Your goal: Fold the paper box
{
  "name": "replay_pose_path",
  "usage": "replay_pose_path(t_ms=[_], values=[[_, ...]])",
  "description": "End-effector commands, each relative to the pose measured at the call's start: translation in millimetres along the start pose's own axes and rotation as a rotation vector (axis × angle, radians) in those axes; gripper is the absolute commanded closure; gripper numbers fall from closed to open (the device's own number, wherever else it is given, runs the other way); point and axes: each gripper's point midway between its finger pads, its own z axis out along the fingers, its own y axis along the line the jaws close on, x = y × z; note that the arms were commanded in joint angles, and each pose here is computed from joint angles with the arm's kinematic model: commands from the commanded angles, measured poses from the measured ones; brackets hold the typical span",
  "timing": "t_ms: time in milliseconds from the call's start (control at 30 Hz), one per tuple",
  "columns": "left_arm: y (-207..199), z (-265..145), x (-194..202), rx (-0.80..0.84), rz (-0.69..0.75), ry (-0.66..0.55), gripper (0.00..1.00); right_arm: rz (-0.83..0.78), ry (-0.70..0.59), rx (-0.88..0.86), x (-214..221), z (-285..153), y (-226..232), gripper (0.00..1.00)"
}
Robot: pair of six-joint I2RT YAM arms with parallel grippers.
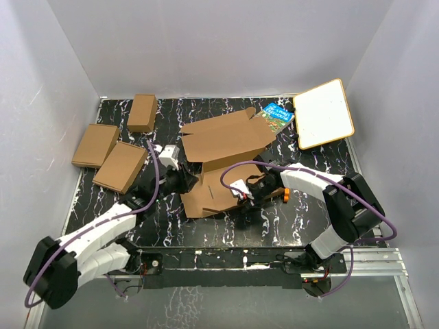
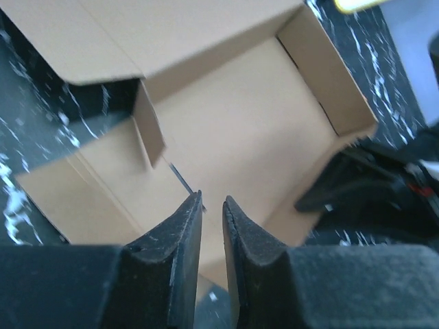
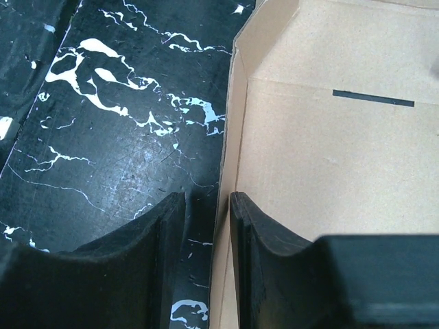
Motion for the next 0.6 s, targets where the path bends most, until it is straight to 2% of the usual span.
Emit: replay_pose_path(t_ms=[0, 133, 200, 500, 567], values=[[-20.0, -41.3, 51.7, 0.086, -0.126, 0.261, 0.84, -0.062, -0.035, 0.042, -15.5, -2.7, -19.2, 0.63], [-34.7, -63.7, 65.0, 0.148, -0.199, 0.319, 0.97, -0.057, -0.035, 0.041, -15.0, -2.0, -19.4, 0.63], [-39.6, -69.7, 77.3, 0.168, -0.224, 0.351, 1.00, -0.056, -0.035, 0.042, -14.5, -1.9, -19.6, 0.63], [-54.4, -61.9, 129.4, 0.188, -0.187, 0.515, 0.99, -0.051, -0.033, 0.038, -12.6, -0.4, -18.8, 0.64], [-53.1, -55.8, 131.6, 0.173, -0.186, 0.506, 0.91, -0.051, -0.034, 0.038, -12.7, -0.3, -18.4, 0.64]])
